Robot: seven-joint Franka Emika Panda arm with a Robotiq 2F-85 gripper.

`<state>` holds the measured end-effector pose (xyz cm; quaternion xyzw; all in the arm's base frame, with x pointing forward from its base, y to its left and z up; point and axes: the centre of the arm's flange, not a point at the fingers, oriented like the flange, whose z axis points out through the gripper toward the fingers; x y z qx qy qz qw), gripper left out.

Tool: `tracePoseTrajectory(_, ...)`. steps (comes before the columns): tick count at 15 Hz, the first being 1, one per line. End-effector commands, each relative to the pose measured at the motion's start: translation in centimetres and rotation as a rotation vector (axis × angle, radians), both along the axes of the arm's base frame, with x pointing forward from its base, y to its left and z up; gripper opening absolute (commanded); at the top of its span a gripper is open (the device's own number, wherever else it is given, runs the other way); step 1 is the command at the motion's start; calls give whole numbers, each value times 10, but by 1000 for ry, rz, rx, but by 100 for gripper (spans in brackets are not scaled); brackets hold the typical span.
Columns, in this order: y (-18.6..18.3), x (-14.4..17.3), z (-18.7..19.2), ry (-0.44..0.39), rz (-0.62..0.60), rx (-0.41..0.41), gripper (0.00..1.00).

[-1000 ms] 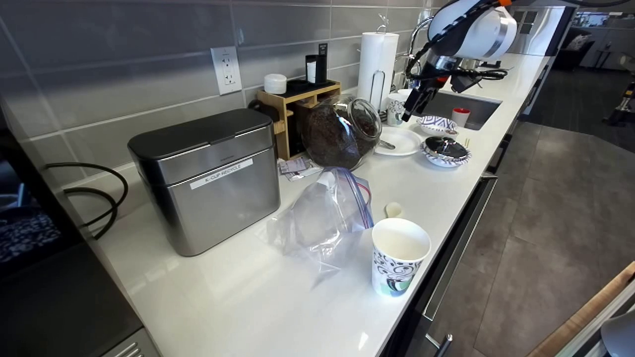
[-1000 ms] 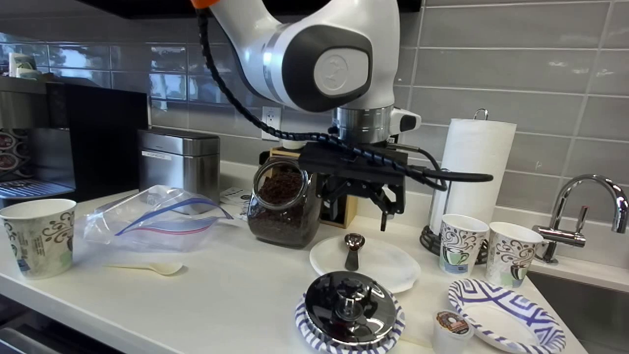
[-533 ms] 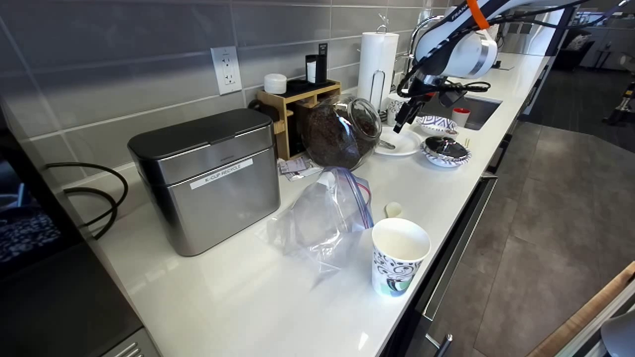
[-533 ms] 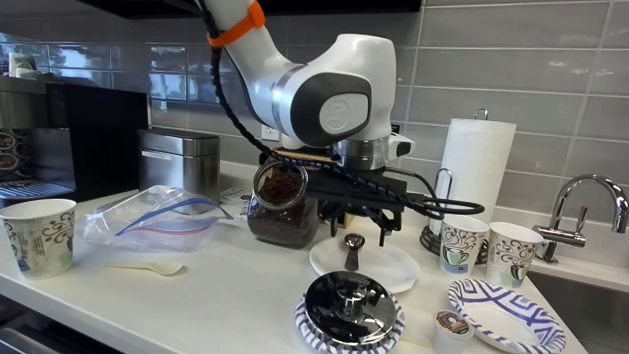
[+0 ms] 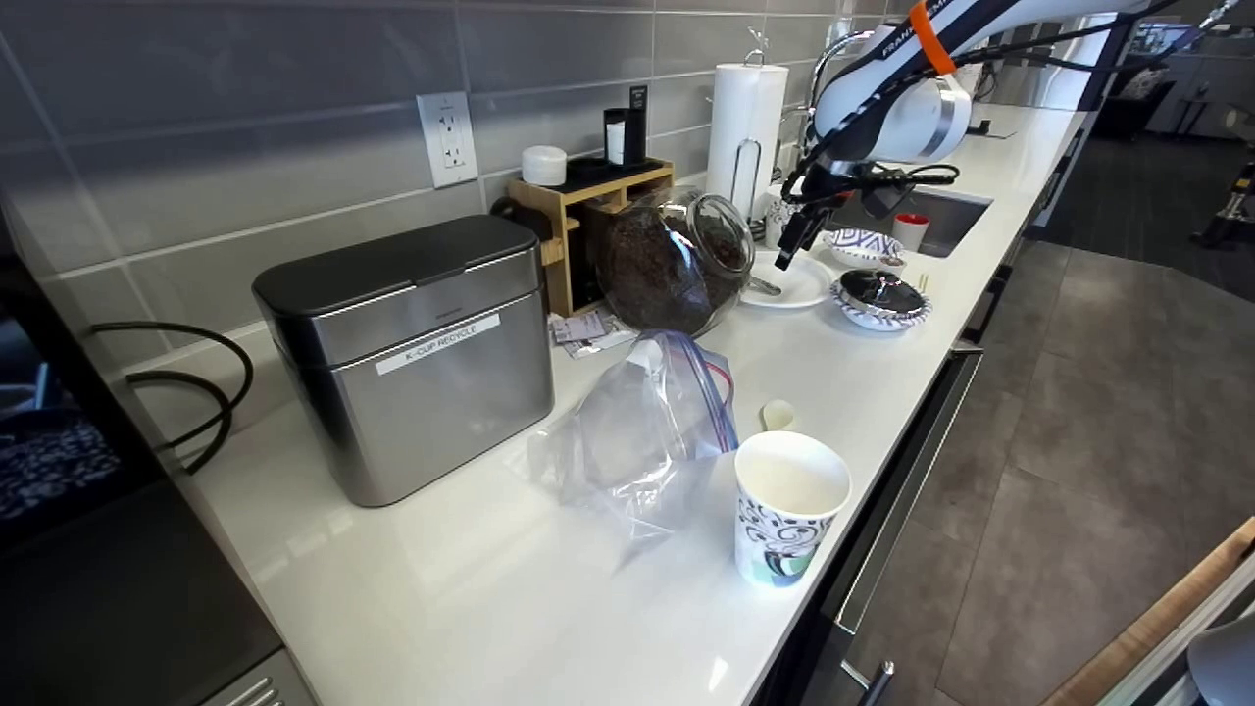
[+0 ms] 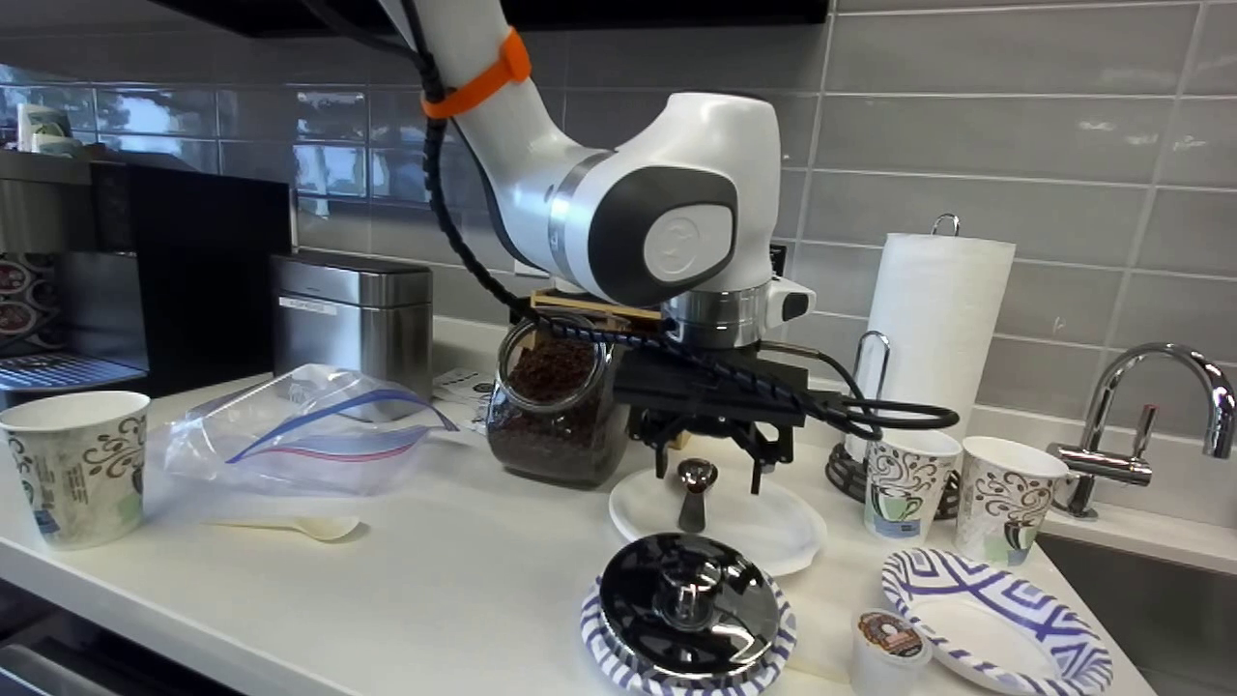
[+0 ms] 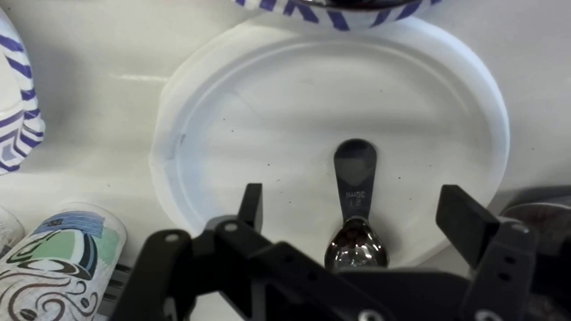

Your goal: Put the spoon in the glass container

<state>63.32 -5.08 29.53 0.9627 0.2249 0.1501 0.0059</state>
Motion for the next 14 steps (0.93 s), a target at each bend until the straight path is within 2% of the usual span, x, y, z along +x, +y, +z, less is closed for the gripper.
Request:
tracePoseTrajectory(1, 4, 8, -14, 16, 45, 36, 100)
tracePoseTrajectory(14, 8, 35, -42, 18, 74, 36, 100)
